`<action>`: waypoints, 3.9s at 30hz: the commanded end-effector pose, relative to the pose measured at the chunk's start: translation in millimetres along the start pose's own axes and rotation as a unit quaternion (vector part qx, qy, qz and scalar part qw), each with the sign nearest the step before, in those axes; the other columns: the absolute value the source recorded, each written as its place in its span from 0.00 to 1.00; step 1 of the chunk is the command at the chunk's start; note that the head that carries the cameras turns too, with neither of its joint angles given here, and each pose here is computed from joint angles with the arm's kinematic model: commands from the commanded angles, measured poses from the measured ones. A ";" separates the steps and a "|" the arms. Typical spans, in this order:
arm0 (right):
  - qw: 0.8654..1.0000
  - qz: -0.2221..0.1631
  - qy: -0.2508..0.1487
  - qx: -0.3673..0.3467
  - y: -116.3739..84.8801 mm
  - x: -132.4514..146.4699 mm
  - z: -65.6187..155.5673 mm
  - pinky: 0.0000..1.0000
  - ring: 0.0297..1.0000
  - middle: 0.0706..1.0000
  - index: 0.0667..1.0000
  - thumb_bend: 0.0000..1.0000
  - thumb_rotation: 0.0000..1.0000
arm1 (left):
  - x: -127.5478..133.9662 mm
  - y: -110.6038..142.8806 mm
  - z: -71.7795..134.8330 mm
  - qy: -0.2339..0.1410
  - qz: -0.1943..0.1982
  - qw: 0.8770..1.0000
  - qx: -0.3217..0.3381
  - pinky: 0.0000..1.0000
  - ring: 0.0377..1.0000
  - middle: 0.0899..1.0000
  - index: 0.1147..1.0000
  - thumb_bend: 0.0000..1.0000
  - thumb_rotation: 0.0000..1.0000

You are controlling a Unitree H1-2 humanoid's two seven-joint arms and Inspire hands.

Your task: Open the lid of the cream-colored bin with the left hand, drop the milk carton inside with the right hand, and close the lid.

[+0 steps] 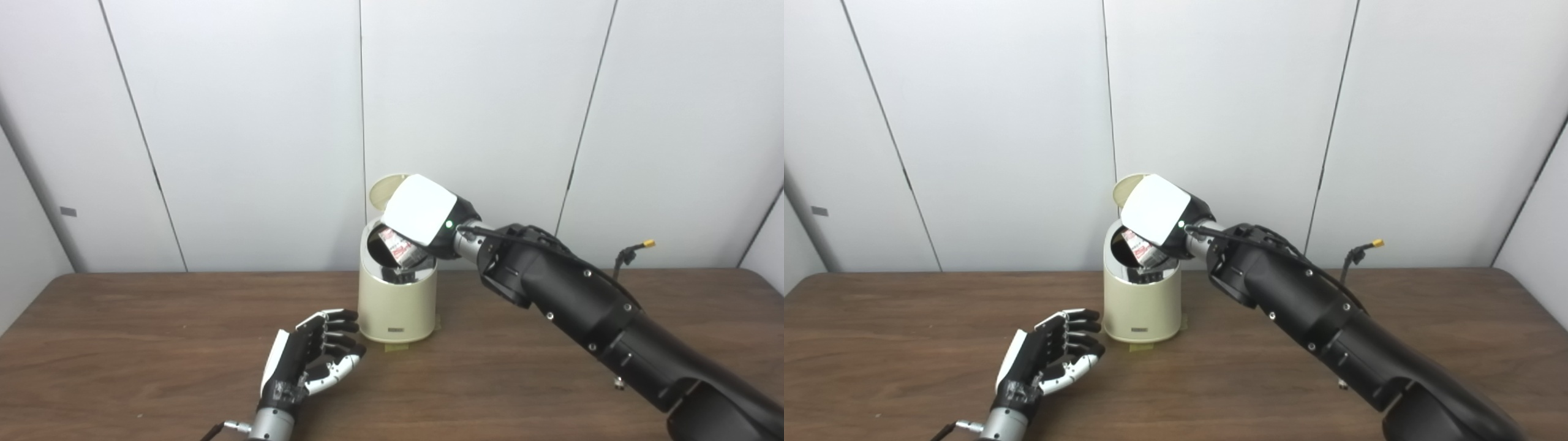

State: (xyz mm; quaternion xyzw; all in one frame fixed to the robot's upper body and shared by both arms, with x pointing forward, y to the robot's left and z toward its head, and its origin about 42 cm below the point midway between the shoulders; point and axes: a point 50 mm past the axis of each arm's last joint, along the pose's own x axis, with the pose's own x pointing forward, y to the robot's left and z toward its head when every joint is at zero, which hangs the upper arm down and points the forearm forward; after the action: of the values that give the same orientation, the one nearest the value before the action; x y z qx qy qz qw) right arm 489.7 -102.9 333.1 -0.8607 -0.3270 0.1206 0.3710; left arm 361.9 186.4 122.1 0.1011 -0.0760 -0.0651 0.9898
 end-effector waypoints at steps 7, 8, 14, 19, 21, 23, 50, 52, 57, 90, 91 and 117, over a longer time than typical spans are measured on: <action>1.000 0.008 0.023 0.005 -4.5 0.3 -9.4 0.75 0.88 0.92 0.85 0.97 0.37 | 13.6 1.9 19.9 -0.038 0.003 0.999 -0.006 0.56 0.60 0.64 0.65 0.50 0.00; 1.000 0.008 0.023 0.004 -5.1 -0.1 -10.0 0.75 0.88 0.92 0.85 0.97 0.37 | 13.7 1.9 19.8 -0.039 0.003 0.999 -0.005 0.55 0.60 0.64 0.65 0.50 0.00; 0.999 -0.001 0.030 0.017 -9.4 -4.0 -14.2 0.74 0.86 0.92 0.85 0.99 0.36 | 13.9 1.9 19.8 -0.041 0.003 0.999 -0.002 0.55 0.59 0.64 0.64 0.49 0.00; 0.999 -0.009 0.030 0.027 -13.7 -9.0 -18.3 0.75 0.85 0.92 0.85 0.98 0.35 | 13.7 1.8 20.0 -0.039 0.003 0.999 -0.006 0.54 0.59 0.63 0.64 0.50 0.00; 0.998 -0.024 0.031 0.049 -16.0 -12.2 -21.6 0.73 0.84 0.90 0.84 0.97 0.34 | 13.4 1.5 20.3 -0.039 0.003 0.999 -0.004 0.56 0.59 0.63 0.64 0.50 0.00; 0.993 -0.060 0.028 0.098 -22.6 -17.8 -26.9 0.71 0.82 0.88 0.83 0.92 0.35 | 13.2 1.4 20.4 -0.039 0.005 0.999 -0.004 0.57 0.59 0.63 0.64 0.50 0.00; 0.770 -0.253 0.100 0.577 -2.1 -155.0 -39.4 0.32 0.41 0.52 0.46 0.52 0.13 | 17.7 6.7 16.1 -0.042 0.008 0.999 0.002 0.58 0.59 0.63 0.64 0.50 0.00; 0.696 -0.220 0.111 0.675 15.9 -161.5 -33.4 0.39 0.49 0.60 0.46 0.52 0.13 | 17.6 8.3 16.6 -0.045 0.009 0.999 0.001 0.57 0.58 0.63 0.64 0.50 0.00; 0.522 -0.206 0.115 0.820 70.3 -169.5 1.2 0.62 0.72 0.80 0.80 0.75 0.23 | 15.0 11.4 20.8 -0.062 0.011 0.998 -0.001 0.55 0.59 0.63 0.64 0.52 0.00; 0.423 -0.261 0.179 0.849 135.2 -202.4 86.3 0.59 0.72 0.79 0.80 0.78 0.36 | 137.0 67.2 177.6 -0.164 -0.066 0.964 0.199 0.83 0.97 1.00 0.98 0.98 0.42; 0.422 -0.261 0.179 0.849 133.3 -202.4 86.4 0.59 0.72 0.78 0.80 0.77 0.36 | 141.7 66.3 181.3 -0.163 -0.065 0.962 0.207 0.84 0.97 1.00 0.98 0.98 0.42; 0.395 -0.279 0.169 0.859 112.7 -190.6 93.0 0.54 0.66 0.75 0.78 0.67 0.33 | 162.6 44.6 201.0 -0.141 -0.156 0.893 0.398 1.00 1.00 0.89 0.79 1.00 0.43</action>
State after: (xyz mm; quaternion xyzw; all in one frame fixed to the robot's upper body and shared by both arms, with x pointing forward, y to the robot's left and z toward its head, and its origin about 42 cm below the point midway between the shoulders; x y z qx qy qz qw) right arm 350.2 -236.8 157.0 0.0430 -0.1586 0.0761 0.9835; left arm 491.2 172.6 308.3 0.4764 -0.1720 -0.2086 0.8366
